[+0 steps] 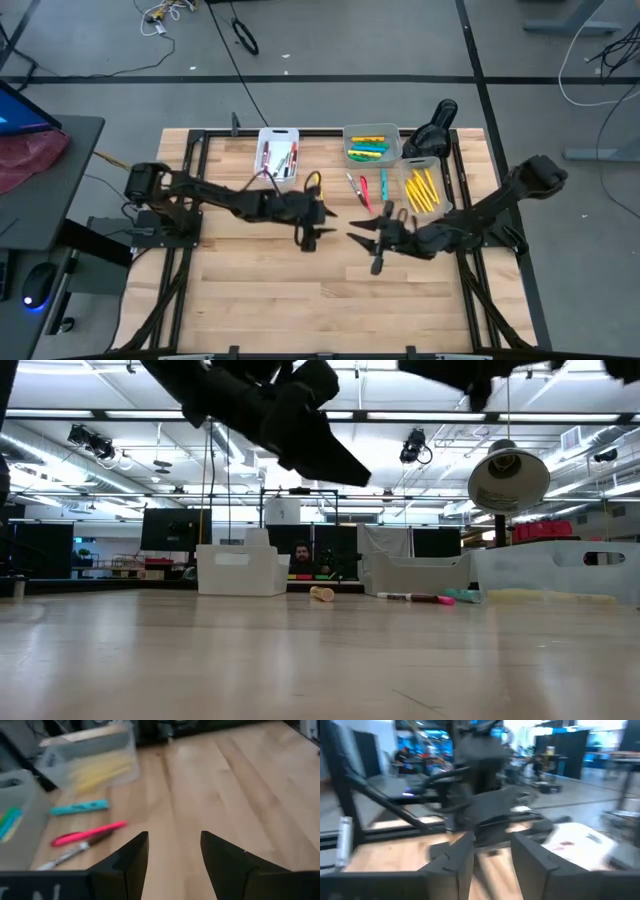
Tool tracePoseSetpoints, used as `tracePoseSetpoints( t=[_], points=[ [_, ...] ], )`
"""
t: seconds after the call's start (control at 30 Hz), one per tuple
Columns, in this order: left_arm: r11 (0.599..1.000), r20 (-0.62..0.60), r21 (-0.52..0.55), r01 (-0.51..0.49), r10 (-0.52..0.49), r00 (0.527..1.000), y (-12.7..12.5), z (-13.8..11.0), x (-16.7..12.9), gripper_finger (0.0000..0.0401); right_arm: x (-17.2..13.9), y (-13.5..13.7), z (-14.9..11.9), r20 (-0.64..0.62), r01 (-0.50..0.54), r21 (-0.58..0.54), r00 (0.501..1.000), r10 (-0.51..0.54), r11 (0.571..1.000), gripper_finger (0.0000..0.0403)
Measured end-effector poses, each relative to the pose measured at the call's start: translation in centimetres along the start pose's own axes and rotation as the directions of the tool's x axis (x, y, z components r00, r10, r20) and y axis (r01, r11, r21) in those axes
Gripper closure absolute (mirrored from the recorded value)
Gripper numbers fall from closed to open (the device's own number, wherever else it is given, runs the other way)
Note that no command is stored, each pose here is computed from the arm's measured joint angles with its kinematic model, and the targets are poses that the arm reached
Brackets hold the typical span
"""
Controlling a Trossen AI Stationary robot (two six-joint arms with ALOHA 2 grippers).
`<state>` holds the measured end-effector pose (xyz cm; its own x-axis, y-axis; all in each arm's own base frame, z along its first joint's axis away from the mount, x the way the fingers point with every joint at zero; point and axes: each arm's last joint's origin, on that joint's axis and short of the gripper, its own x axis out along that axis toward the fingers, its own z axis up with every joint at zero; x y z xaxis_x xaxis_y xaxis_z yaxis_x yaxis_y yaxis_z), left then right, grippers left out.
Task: Pick & Place Markers
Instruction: Put the pink pen into the transparent bin
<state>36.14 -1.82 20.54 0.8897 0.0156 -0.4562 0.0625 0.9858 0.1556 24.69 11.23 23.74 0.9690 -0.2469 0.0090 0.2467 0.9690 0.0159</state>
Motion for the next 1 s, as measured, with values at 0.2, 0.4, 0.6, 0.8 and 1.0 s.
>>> tracePoseSetpoints(
  t=[0.2, 0.4, 0.6, 0.8, 1.0],
  points=[
    [0.999, 0.045, 0.008, 0.041, -0.042, 0.998, -2.4, -1.3, 2.5, 0.0215, -3.1, -0.5, 1.0, -0.075, 0.177, -0.013, 0.981, -0.177, 0.984, 0.027],
    [0.994, 0.1, -0.094, 0.05, -0.04, 0.994, -3.3, -3.6, 5.5, 0.0215, -4.3, -1.5, -0.1, -0.184, 0.259, 0.096, 0.954, -0.239, 0.961, 0.027],
    [0.98, 0.13, -0.188, 0.061, -0.036, 0.991, -3.7, -5.4, 7.2, 0.0215, -3.0, -3.5, -2.4, -0.411, 0.28, 0.234, 0.896, -0.166, 0.931, 0.027],
    [0.975, 0.072, -0.213, 0.058, -0.044, 0.996, -3.6, -5.3, 6.7, 0.0215, -0.7, -6.0, -5.4, -0.638, 0.346, 0.241, 0.76, -0.121, 0.907, 0.027],
    [0.984, -0.039, -0.172, 0.047, -0.055, 0.998, -3.3, -4.6, 5.2, 0.0215, 1.2, -8.9, -7.7, -0.759, 0.449, 0.21, 0.635, -0.145, 0.868, 0.027]
  ],
)
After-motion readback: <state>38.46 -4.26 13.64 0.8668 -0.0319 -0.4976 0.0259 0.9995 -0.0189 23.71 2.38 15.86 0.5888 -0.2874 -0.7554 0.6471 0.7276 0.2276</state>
